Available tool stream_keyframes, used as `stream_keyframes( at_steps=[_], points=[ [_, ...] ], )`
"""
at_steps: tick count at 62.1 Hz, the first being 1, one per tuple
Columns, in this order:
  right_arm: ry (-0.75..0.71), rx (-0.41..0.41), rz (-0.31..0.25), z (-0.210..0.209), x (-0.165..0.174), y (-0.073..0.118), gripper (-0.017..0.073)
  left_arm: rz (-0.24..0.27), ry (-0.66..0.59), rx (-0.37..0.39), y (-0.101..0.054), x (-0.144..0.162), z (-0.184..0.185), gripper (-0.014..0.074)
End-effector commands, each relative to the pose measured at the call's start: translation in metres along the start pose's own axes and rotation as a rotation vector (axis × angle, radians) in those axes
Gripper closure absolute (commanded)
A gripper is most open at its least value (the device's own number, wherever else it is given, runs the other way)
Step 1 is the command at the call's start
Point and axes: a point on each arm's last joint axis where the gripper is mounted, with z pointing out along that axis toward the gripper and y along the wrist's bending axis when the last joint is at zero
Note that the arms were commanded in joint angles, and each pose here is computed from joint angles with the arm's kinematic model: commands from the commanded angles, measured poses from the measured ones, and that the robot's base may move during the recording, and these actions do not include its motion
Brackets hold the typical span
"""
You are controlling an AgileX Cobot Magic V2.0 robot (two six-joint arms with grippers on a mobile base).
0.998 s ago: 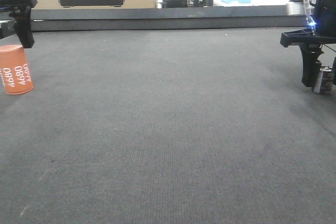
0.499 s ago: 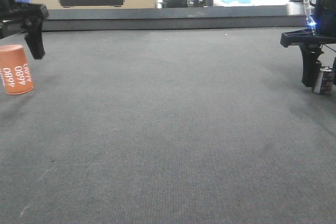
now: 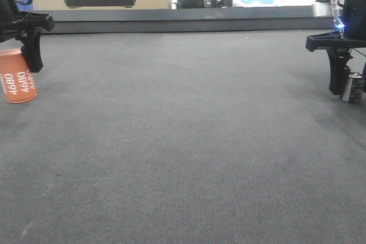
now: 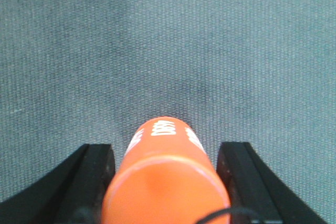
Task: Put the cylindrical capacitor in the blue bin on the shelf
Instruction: 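Lift both held cylinders off the table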
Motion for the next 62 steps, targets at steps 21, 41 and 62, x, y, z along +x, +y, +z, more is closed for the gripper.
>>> stream_keyframes(
  at_steps=[21, 41, 62],
  points=[
    [-0.149, 0.007, -0.018, -0.055, 0.005, 0.001, 0.0724, -0.023, -0.06, 0.028, -0.002, 0.001, -0.04, 0.0705],
    [-0.444, -0.002, -0.022, -0.111, 0.019, 0.003, 0.0724, 0.014, -0.298, 0.094, -0.01, 0.01, -0.098, 0.0705],
    [-0.72, -0.005, -0.02, -0.115, 0.075, 0.0, 0.0724, -0.014, -0.562, 0.11, -0.011, 0.063, -0.115, 0.0705]
  ],
)
